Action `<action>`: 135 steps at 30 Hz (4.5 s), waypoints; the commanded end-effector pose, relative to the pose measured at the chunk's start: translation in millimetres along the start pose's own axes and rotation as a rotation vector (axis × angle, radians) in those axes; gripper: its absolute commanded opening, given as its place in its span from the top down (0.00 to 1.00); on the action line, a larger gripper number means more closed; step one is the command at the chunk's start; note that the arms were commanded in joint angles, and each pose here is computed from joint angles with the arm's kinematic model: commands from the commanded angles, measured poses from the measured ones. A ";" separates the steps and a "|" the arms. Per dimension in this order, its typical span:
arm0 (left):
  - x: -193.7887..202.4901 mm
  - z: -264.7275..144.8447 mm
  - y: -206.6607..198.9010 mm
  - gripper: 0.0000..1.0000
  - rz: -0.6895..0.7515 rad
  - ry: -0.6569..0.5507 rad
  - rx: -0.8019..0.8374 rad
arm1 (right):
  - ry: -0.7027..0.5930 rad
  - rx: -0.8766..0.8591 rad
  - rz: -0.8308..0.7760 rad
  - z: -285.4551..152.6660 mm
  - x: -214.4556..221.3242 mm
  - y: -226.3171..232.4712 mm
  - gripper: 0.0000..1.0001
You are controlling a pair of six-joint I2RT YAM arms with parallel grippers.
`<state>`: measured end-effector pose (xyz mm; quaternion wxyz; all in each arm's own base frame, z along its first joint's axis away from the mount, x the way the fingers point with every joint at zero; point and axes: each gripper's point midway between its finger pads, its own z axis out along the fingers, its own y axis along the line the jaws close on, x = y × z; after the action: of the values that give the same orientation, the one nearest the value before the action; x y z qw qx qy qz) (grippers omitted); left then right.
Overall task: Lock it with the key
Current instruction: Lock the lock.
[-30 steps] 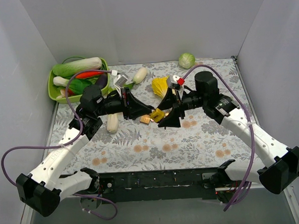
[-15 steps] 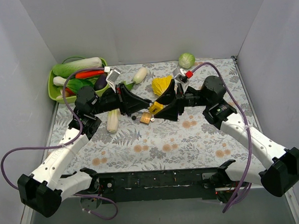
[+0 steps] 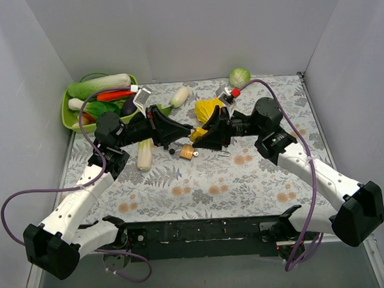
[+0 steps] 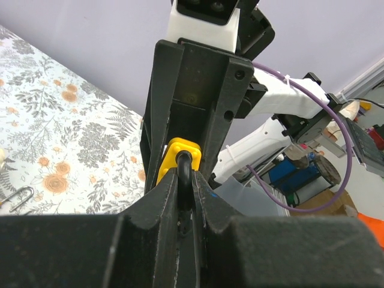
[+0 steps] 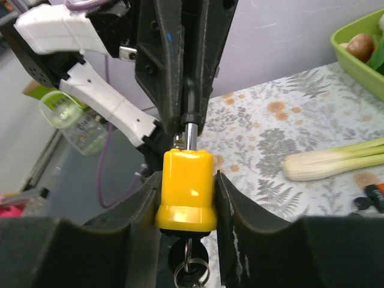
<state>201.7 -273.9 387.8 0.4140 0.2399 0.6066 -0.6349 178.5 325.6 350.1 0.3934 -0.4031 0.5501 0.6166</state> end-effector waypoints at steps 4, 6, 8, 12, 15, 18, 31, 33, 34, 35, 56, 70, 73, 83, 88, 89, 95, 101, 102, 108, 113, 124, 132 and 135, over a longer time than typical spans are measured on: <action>-8.5 -4.4 -7.8 1.00 0.044 -0.050 0.005 | -0.026 -0.029 -0.047 4.5 -16.9 6.8 0.99; -3.7 -6.2 -4.3 0.90 0.034 -0.018 -0.016 | -0.004 -0.039 -0.044 4.0 -14.6 8.8 0.99; 5.1 -13.6 -6.1 0.47 0.128 0.060 0.010 | 0.049 -0.050 -0.057 1.7 -9.3 11.4 0.99; 23.9 -33.2 -10.9 0.35 0.254 0.201 0.028 | 0.141 -0.102 -0.100 -6.1 3.4 22.8 0.99; 32.2 -40.1 -14.5 0.36 0.310 0.280 0.057 | 0.199 -0.130 -0.128 -12.5 12.0 29.2 0.99; 36.8 -41.1 -10.1 0.39 0.302 0.326 0.059 | 0.250 -0.164 -0.154 -16.8 21.8 31.9 0.99; 27.8 -31.4 -7.0 0.57 0.336 0.334 0.082 | 0.305 -0.183 -0.192 -9.1 21.3 29.8 0.99; 29.4 -30.6 -7.8 0.61 0.326 0.335 0.087 | 0.305 -0.182 -0.199 -7.3 20.0 30.0 0.99; 29.8 -30.1 -8.7 0.62 0.323 0.335 0.090 | 0.308 -0.177 -0.197 -6.1 20.4 28.7 0.99; 31.6 -29.9 -8.4 0.63 0.309 0.336 0.087 | 0.308 -0.172 -0.195 -5.7 19.6 27.9 0.99; 60.8 -17.0 -3.2 0.88 0.332 0.393 0.021 | 0.302 -0.127 -0.169 -1.9 14.6 23.6 0.99; 69.4 -5.4 -12.6 1.00 0.283 0.387 0.050 | 0.291 -0.197 -0.164 6.2 16.7 35.2 0.99; 70.1 -8.1 -7.8 0.91 0.283 0.395 0.010 | 0.301 -0.189 -0.173 5.0 18.8 34.5 0.99; 69.5 -32.1 -4.4 0.75 0.284 0.435 -0.056 | 0.307 -0.155 -0.163 -3.8 22.4 33.3 0.99; 59.9 -30.6 -10.3 0.73 0.297 0.408 -0.055 | 0.316 -0.146 -0.158 -4.7 24.6 31.0 0.99; 57.5 -29.9 -11.4 0.73 0.304 0.401 -0.054 | 0.318 -0.146 -0.160 -4.7 24.9 31.3 0.99; 46.2 -29.4 -12.1 0.70 0.319 0.374 -0.086 | 0.327 -0.149 -0.159 -6.3 27.1 32.4 0.99; 49.3 -29.7 -8.9 0.80 0.302 0.390 -0.084 | 0.327 -0.153 -0.165 -6.8 27.4 33.2 0.99; 49.6 -29.9 -9.2 0.82 0.305 0.392 -0.081 | 0.325 -0.152 -0.168 -7.1 26.7 33.1 0.99; 57.1 -31.2 -9.2 0.85 0.295 0.419 -0.055 | 0.322 -0.158 -0.168 -6.6 25.3 34.7 0.99; 56.8 -27.9 -10.5 0.92 0.286 0.411 -0.032 | 0.317 -0.166 -0.163 -5.3 25.3 34.6 0.99; 54.5 -16.2 -12.4 1.00 0.221 0.364 0.013 | 0.314 -0.232 -0.122 0.9 28.9 43.2 0.99; 76.6 -6.0 -7.3 1.00 0.196 0.375 0.024 | 0.296 -0.301 -0.129 14.6 18.9 53.4 0.99; 81.6 -4.3 -6.9 1.00 0.201 0.374 0.036 | 0.294 -0.317 -0.128 17.4 16.2 55.7 0.99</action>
<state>157.2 -274.2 337.2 0.3655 0.4114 0.6417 -0.5343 131.2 320.3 311.8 0.2329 -0.5338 0.5690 0.5805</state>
